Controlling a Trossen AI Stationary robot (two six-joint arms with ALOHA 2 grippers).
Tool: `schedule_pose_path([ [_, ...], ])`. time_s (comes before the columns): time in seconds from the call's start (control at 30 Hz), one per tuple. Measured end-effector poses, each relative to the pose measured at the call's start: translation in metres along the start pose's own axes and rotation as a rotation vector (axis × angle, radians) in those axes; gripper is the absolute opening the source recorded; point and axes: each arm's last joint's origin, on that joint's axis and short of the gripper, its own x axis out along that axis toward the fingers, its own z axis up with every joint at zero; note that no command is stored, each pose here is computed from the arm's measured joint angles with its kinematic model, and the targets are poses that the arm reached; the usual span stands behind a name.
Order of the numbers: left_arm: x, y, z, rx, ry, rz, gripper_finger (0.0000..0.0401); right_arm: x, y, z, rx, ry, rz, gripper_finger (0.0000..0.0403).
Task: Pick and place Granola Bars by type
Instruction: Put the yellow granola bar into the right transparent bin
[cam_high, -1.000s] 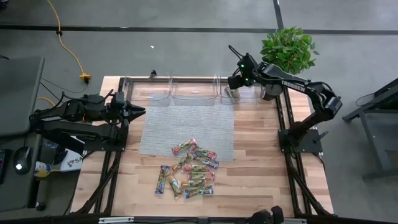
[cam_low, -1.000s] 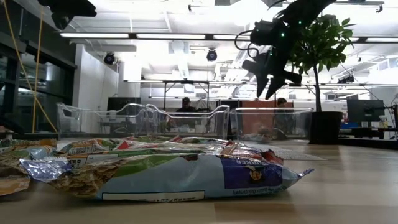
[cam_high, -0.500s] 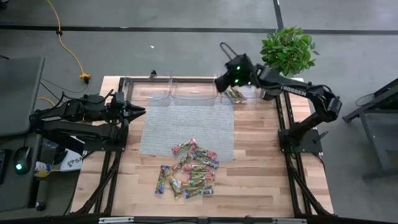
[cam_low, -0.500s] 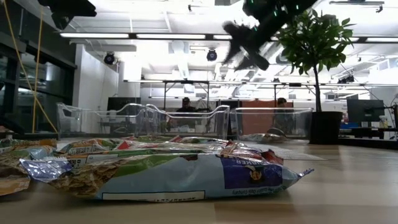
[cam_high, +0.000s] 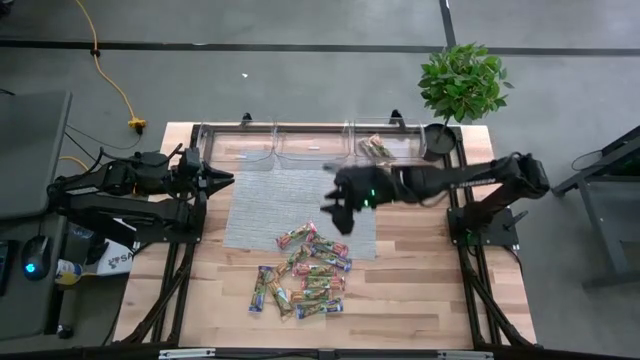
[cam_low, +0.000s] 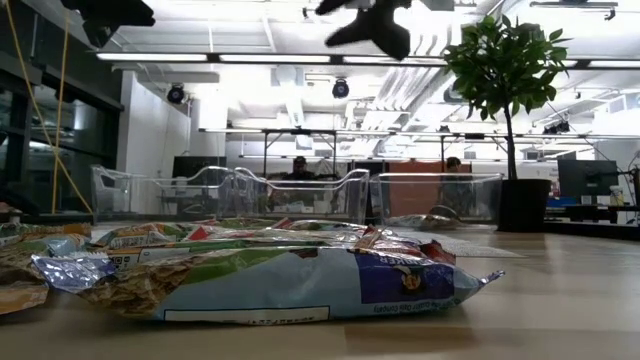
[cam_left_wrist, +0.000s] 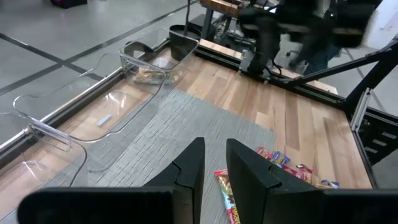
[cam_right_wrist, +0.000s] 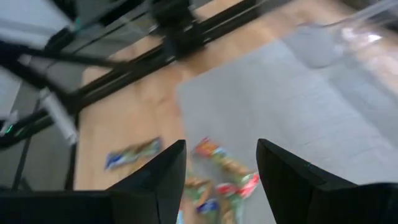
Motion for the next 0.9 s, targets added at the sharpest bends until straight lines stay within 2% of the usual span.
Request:
schedule_pose_path([
  [0.17, 0.000, 0.000, 0.000, 0.000, 0.000, 0.000, 0.0066, 0.013, 0.035, -0.031, -0.063, 0.070, 0.035, 0.0179],
  [0.27, 0.000, 0.000, 0.000, 0.000, 0.000, 0.001, 0.0066, 0.032, 0.047, -0.052, -0.089, 0.155, 0.061, 0.0179],
  [0.37, 0.000, 0.000, 0.000, 0.000, 0.000, 0.001, 0.0066, 0.052, 0.058, -0.061, -0.090, 0.225, 0.108, 0.0179],
  [0.5, 0.000, 0.000, 0.000, 0.000, 0.000, 0.001, 0.0066, 0.080, 0.070, -0.060, -0.169, 0.315, 0.142, 0.0179],
  [0.7, 0.000, 0.000, 0.000, 0.000, -0.001, 0.002, 0.0066, 0.112, 0.082, -0.055, -0.392, 0.555, 0.107, 0.0179],
  [0.9, 0.000, 0.000, 0.000, 0.000, 0.000, 0.002, 0.0066, 0.121, 0.078, -0.030, -0.379, 0.641, 0.076, 0.0179],
])
